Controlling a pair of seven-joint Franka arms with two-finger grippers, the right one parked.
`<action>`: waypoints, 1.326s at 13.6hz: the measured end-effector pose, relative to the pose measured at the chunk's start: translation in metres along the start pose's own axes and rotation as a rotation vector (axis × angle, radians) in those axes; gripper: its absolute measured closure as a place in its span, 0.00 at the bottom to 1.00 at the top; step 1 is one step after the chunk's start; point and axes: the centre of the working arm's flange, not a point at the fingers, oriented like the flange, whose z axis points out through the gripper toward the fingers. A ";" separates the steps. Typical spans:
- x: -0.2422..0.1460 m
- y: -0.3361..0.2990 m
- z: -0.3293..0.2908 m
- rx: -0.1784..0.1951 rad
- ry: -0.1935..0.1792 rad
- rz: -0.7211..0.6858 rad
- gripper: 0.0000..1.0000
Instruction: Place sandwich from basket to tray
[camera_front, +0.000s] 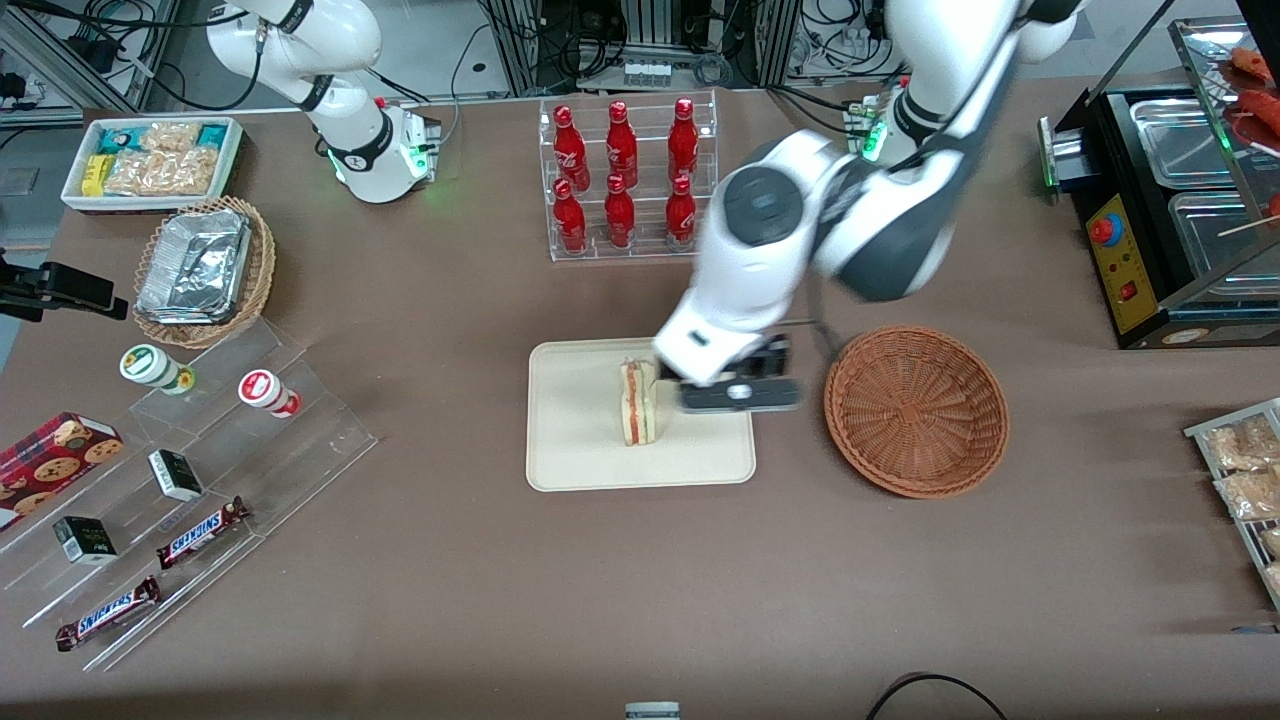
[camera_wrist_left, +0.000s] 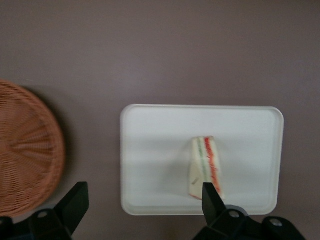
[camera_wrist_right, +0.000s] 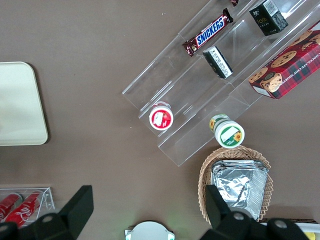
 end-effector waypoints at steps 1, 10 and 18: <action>0.006 -0.029 -0.022 0.008 0.011 -0.028 0.00; 0.019 -0.257 -0.120 0.079 -0.025 0.058 0.00; 0.015 -0.328 -0.134 0.071 -0.059 0.079 0.00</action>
